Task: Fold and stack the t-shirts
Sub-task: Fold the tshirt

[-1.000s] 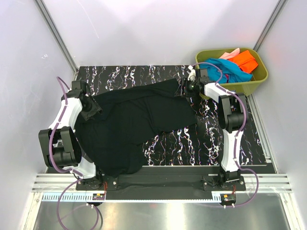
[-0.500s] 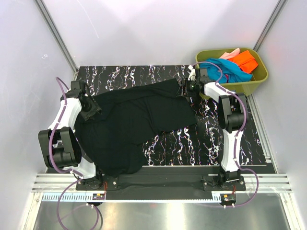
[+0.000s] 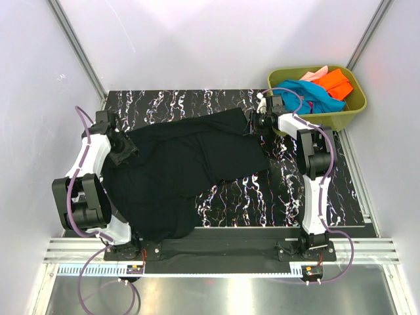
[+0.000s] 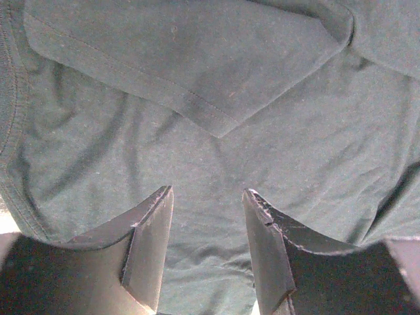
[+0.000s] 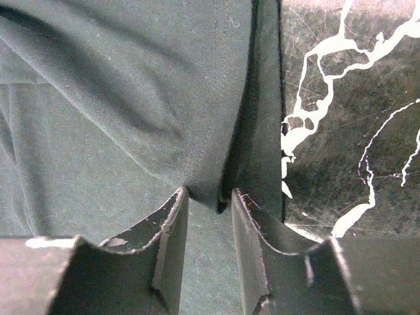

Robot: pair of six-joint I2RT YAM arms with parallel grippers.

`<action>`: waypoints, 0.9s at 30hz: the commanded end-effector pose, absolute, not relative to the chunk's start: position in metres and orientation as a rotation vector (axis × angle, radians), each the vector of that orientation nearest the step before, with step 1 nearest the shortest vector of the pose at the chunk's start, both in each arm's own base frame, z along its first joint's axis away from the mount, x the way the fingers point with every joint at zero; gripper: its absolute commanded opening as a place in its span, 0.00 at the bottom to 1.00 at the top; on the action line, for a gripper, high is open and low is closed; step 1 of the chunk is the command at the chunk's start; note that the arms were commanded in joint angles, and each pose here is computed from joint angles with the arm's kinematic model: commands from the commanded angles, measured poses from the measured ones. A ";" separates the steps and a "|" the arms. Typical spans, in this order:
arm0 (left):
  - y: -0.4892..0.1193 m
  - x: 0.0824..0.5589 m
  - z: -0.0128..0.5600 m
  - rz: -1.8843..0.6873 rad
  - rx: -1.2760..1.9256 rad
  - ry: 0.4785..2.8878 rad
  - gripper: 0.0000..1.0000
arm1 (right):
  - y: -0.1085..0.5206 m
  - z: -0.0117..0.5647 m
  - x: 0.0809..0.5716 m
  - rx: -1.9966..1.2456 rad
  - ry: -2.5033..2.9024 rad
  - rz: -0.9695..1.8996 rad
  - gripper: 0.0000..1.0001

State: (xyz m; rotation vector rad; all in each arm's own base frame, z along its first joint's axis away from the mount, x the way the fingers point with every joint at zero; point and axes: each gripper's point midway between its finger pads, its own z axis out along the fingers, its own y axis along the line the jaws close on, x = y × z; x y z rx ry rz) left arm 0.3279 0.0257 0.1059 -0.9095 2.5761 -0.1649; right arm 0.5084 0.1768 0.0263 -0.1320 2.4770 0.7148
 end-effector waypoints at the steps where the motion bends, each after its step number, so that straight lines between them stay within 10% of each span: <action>1: 0.029 0.335 0.117 -0.188 -0.896 2.539 0.52 | 0.173 0.034 0.517 -0.139 2.458 0.688 0.41; 9: 0.031 0.334 0.115 -0.189 -0.908 2.539 0.52 | 0.175 0.027 0.520 -0.122 2.471 0.690 0.40; 17: 0.041 0.329 0.104 -0.188 -0.968 2.542 0.52 | 0.179 0.052 0.532 -0.047 2.438 0.719 0.01; 27: 0.081 0.343 0.099 -0.115 -0.976 2.487 0.52 | 0.202 0.088 0.542 0.112 2.458 0.896 0.00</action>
